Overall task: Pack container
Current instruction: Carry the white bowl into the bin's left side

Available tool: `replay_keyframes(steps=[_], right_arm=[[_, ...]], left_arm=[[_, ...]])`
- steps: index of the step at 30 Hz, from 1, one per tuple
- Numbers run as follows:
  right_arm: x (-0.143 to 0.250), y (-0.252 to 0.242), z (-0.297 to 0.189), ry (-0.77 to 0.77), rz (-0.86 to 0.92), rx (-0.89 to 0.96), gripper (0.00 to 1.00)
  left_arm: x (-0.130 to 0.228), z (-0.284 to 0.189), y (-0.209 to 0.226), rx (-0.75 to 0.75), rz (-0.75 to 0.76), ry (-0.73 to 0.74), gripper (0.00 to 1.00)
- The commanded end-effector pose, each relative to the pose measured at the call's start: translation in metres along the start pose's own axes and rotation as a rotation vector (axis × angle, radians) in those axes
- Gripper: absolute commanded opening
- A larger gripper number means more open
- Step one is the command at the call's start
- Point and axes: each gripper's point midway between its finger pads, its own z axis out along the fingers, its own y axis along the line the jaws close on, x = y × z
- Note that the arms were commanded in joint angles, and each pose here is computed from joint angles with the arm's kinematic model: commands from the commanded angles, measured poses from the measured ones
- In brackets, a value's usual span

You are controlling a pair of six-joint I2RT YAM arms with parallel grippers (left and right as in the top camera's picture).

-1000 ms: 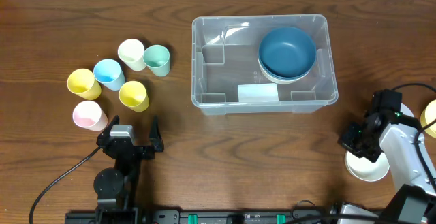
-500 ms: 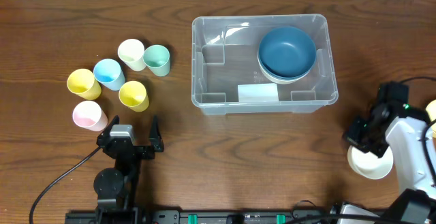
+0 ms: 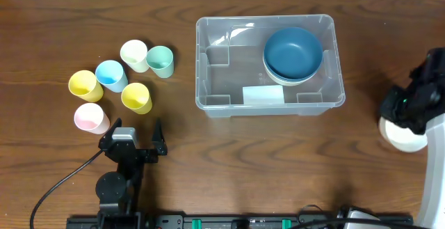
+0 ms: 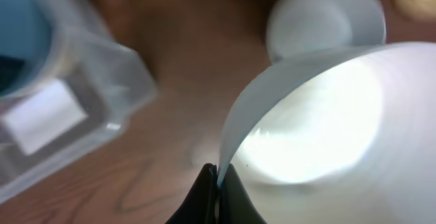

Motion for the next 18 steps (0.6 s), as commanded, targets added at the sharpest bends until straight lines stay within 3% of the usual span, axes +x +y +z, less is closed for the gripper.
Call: replay_keyframes(steps=[1, 7, 18], right_arm=[[-0.015, 0.037, -0.036, -0.117, -0.18, -0.138, 0.01], [-0.02, 0.107, -0.065, -0.236, -0.374, -0.274, 0.01], [0.032, 0.249, -0.065, -0.313, -0.765, -0.455, 0.01]], left_arm=[[0.015, 0.001, 0.0, 0.005, 0.002, 0.045, 0.98], [0.015, 0.001, 0.0, 0.005, 0.002, 0.045, 0.98], [0.015, 0.001, 0.0, 0.005, 0.002, 0.045, 0.98]])
